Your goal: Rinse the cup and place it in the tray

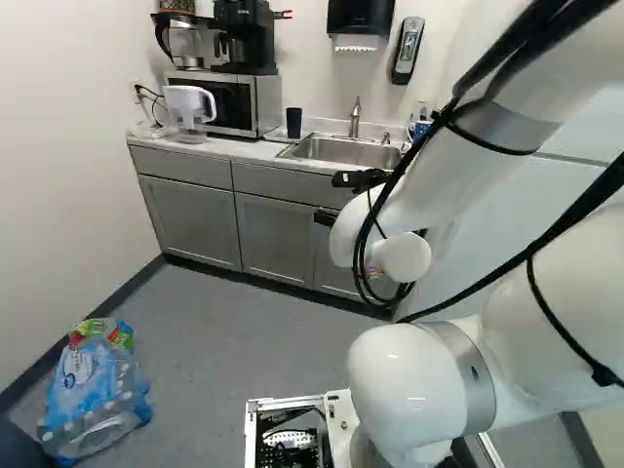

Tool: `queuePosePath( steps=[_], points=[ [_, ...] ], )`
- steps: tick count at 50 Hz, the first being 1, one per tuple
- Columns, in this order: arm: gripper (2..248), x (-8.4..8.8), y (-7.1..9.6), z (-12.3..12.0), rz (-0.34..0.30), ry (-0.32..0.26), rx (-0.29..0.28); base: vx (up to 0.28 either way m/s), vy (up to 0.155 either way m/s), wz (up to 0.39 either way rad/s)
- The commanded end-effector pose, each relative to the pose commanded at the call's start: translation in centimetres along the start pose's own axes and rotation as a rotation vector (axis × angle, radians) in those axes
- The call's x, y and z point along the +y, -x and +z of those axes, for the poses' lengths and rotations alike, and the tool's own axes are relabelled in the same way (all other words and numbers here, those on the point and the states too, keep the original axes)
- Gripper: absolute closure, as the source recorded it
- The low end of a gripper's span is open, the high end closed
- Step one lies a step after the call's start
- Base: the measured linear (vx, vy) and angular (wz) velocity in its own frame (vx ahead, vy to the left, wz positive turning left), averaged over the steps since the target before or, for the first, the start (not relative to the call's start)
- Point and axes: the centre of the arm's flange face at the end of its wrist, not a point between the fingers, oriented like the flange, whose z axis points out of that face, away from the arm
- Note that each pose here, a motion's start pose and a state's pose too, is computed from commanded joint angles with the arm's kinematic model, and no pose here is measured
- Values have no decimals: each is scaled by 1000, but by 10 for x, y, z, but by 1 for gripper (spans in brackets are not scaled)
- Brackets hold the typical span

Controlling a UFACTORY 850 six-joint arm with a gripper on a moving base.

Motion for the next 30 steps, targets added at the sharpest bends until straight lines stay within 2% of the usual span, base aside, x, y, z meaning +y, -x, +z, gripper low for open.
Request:
queuePosePath(
  steps=[30],
  points=[
    [3, -2, 8, -5, -2, -6, 11, 0, 0, 0]
  ],
)
